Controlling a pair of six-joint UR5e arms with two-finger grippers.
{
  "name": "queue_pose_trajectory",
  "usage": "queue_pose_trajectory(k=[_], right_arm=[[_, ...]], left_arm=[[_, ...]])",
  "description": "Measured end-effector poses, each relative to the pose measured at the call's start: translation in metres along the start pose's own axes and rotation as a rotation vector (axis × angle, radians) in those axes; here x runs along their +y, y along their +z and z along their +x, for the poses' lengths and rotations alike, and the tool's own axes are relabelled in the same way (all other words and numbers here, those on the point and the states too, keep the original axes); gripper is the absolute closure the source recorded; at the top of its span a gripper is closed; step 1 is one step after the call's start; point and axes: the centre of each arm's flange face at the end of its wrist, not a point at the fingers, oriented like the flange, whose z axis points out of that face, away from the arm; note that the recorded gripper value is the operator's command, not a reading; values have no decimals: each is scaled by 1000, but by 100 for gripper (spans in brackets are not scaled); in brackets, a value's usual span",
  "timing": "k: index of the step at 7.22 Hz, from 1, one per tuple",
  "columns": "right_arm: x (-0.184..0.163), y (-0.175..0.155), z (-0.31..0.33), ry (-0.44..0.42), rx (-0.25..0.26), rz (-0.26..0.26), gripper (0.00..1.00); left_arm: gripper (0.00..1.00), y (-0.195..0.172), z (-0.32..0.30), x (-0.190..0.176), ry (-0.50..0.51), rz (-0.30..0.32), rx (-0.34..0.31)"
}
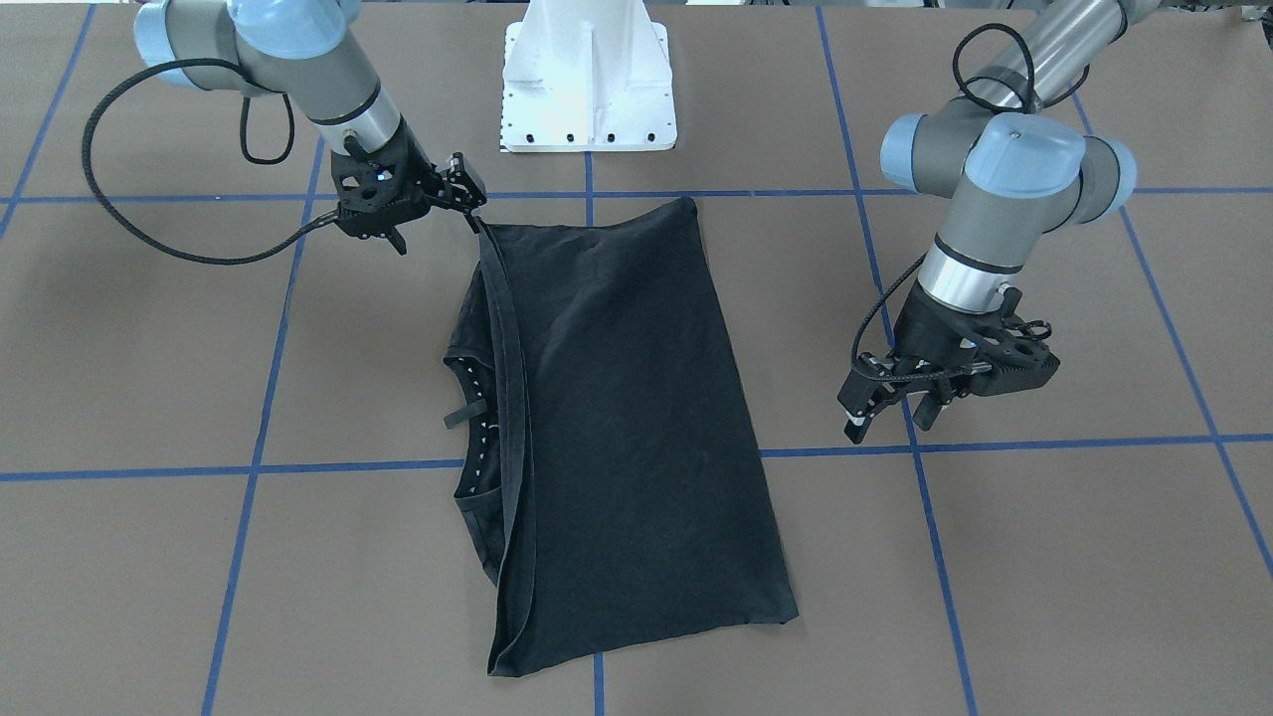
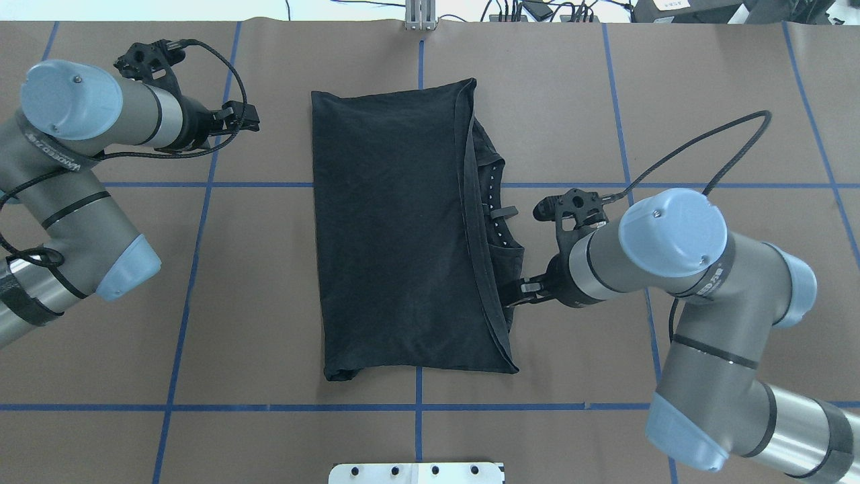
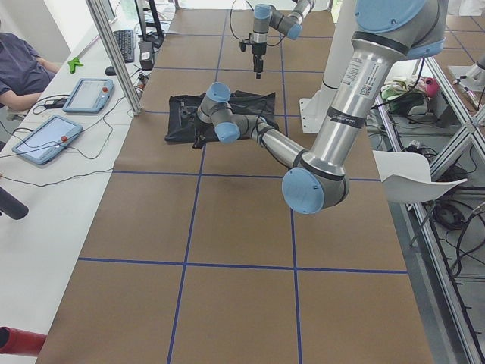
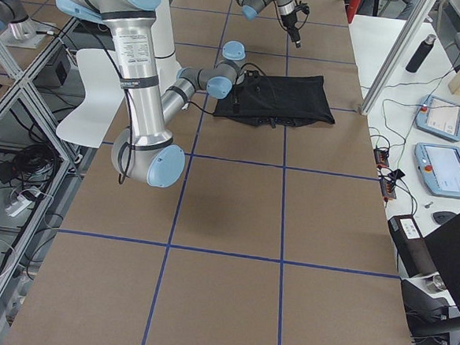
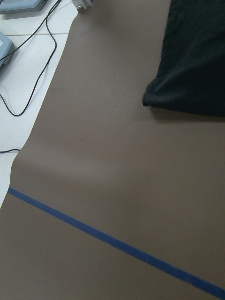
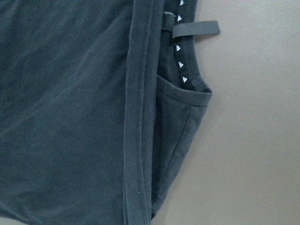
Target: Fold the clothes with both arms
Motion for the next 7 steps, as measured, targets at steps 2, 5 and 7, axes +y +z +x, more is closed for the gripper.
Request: queue_pose_trajectory(k=[2,5,7], right_arm=[[15,22,-34,-129,73,-10,0],[19,47,-61,-185,132,-55,1],[21,64,-58,-181,159,-84,10]], left_arm=[[0,-3,-11,4,-2,-7,-8],[0,-2,-14,5,-4,-10,-11],[0,-2,-14,6,-8,-11,-11]])
